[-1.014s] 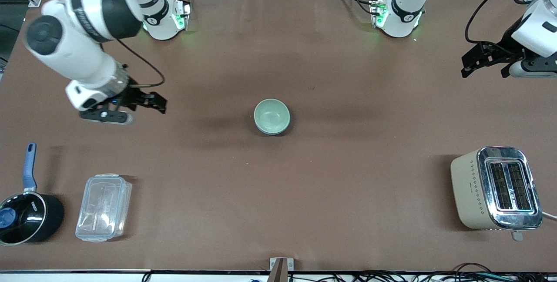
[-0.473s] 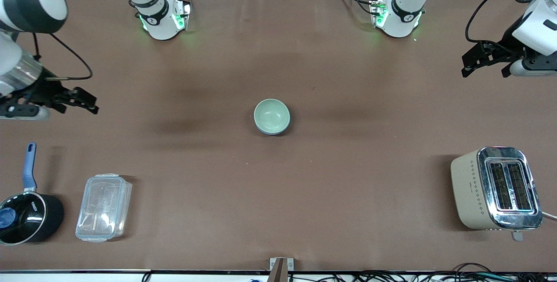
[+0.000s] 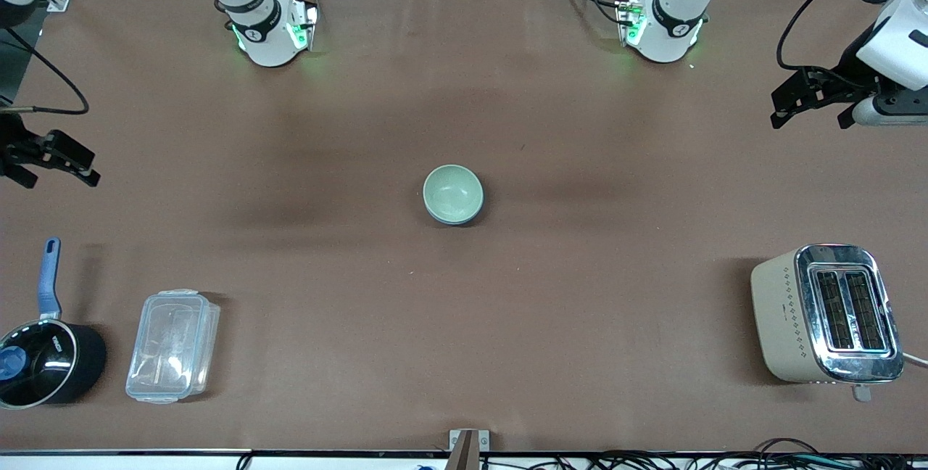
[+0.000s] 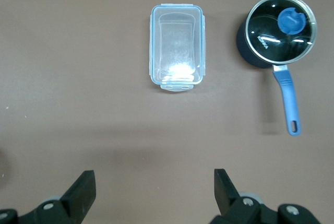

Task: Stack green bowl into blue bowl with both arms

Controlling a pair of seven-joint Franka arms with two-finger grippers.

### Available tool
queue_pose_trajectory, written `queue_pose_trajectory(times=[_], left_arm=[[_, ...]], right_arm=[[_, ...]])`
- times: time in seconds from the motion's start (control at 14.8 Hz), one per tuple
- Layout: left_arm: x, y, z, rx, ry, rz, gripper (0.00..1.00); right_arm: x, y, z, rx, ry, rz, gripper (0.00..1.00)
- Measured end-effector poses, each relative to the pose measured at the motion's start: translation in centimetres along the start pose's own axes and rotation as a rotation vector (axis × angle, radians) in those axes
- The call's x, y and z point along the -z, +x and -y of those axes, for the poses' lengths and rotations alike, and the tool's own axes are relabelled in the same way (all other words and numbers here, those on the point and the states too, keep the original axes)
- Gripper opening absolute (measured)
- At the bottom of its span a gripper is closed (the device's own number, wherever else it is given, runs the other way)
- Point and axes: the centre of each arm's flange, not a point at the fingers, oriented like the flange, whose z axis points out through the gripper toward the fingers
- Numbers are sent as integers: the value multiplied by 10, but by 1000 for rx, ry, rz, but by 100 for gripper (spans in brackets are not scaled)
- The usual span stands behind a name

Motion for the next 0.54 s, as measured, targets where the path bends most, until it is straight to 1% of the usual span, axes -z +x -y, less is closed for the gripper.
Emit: queue_pose_trajectory(times=[0.2, 0.41, 0.54], left_arm=[[0, 0, 0, 0, 0, 0, 100], [0, 0, 0, 0, 0, 0, 100], [0, 0, 0, 0, 0, 1, 100]], right_arm=[[15, 10, -1, 4, -19, 18, 100], [12, 14, -4, -1, -25, 24, 100], [8, 13, -11, 7, -23, 43, 100]])
